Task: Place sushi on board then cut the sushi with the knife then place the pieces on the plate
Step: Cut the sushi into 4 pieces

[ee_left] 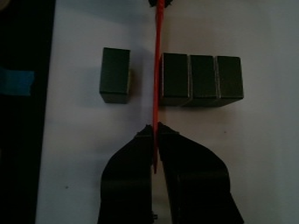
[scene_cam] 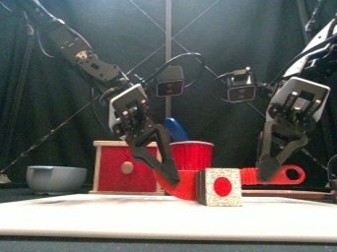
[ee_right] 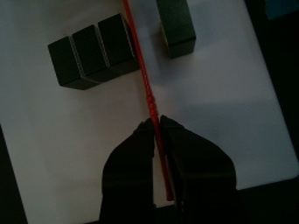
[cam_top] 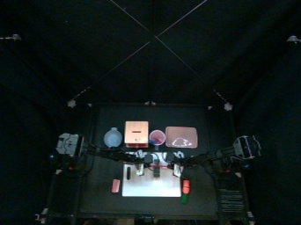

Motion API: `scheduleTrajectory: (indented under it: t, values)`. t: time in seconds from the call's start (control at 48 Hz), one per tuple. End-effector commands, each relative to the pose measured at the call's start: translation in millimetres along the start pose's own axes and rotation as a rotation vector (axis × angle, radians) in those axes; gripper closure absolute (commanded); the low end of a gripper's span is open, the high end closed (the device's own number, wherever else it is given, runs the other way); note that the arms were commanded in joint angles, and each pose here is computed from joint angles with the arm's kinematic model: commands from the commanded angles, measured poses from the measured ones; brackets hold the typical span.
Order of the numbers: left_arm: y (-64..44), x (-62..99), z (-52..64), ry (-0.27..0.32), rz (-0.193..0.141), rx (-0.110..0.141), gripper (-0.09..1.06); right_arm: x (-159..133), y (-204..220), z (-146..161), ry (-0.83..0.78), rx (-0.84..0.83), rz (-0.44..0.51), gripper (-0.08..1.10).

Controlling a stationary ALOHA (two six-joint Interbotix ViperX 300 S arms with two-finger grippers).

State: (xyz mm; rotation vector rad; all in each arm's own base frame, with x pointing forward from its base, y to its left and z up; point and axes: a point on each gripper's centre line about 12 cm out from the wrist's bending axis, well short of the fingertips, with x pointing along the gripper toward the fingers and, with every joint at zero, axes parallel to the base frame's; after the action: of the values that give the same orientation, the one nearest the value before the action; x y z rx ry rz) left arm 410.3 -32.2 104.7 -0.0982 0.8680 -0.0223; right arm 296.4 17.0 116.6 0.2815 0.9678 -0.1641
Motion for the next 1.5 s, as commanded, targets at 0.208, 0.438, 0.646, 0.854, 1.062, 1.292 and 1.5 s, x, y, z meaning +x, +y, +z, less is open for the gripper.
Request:
scheduleTrajectory:
  t: [0.208, 0.438, 0.646, 0.854, 1.062, 1.292, 1.5]
  values:
    - [-4.3, -32.2, 24.5, -0.085, -0.012, 0.021, 0.56, -28.9, -4.6, 20.0, -0.011, -0.021, -0.074, 0.64]
    - [-7.5, -48.3, 35.5, -0.132, -0.016, 0.056, 0.56, -46.8, -1.2, 31.1, -0.063, -0.020, -0.067, 0.64]
    - [-22.5, -49.0, 34.1, -0.132, -0.042, 0.079, 0.56, -50.6, 9.3, 28.2, -0.065, -0.021, -0.034, 0.64]
    - [-35.3, -45.8, 29.2, -0.118, -0.066, 0.086, 0.56, -49.2, 18.0, 22.9, -0.047, -0.014, -0.010, 0.64]
    - [-39.2, -40.8, 24.1, -0.099, -0.074, 0.071, 0.56, -47.1, 20.0, 21.0, -0.040, -0.012, -0.003, 0.64]
    - [-41.9, -36.4, 19.4, -0.083, -0.079, 0.059, 0.56, -42.7, 20.6, 18.1, -0.027, -0.011, -0.002, 0.64]
    - [-42.0, -31.5, 15.5, -0.067, -0.078, 0.056, 0.56, -38.3, 20.1, 15.9, -0.012, -0.014, -0.009, 0.64]
